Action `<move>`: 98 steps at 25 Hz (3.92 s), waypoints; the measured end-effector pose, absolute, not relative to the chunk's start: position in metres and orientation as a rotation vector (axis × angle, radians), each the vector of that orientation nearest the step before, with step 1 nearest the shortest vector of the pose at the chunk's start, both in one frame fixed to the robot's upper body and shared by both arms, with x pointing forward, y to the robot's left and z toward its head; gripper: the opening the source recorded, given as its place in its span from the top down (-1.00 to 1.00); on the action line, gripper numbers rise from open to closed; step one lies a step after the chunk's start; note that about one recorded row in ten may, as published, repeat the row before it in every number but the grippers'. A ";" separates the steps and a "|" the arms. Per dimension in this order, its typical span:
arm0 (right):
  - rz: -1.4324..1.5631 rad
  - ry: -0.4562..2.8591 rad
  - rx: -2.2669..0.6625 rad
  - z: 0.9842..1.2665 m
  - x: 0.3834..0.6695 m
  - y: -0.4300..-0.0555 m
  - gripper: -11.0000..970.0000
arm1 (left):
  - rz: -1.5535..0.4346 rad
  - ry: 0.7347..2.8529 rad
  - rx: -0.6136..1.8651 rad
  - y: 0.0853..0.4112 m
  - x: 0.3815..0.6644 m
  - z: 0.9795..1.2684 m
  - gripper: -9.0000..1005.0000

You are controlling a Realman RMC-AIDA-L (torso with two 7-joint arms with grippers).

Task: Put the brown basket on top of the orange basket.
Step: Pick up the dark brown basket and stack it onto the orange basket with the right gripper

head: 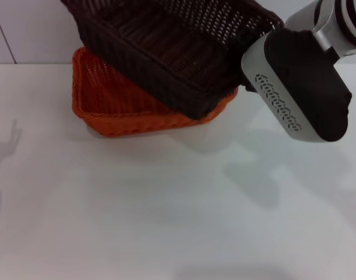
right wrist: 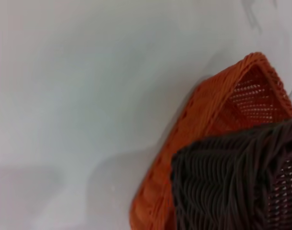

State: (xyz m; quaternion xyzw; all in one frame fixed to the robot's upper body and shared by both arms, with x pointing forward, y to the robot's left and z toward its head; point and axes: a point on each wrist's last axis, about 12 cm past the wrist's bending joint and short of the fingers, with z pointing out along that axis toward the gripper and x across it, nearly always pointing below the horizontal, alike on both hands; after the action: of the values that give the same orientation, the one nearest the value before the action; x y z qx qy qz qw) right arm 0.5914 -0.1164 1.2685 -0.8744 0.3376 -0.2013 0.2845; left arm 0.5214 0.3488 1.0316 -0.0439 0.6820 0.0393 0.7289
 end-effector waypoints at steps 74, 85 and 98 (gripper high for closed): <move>-0.747 0.265 -2.247 1.218 0.691 -0.186 0.73 | 0.091 1.475 -0.269 0.367 0.491 1.022 -0.61; -0.818 0.242 -2.260 1.200 0.695 -0.187 0.73 | 0.094 1.482 -0.271 0.368 0.489 1.021 -0.61; -0.831 0.191 -2.224 1.193 0.692 -0.180 0.73 | 0.101 1.489 -0.273 0.369 0.487 1.019 -0.61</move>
State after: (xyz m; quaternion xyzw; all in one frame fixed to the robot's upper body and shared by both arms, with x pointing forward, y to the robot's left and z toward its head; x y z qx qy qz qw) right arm 0.6921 -0.1796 1.1927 -0.8672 0.0744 -0.3241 0.3708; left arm 0.4868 0.3690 1.0186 -0.1239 0.6752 0.0456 0.7257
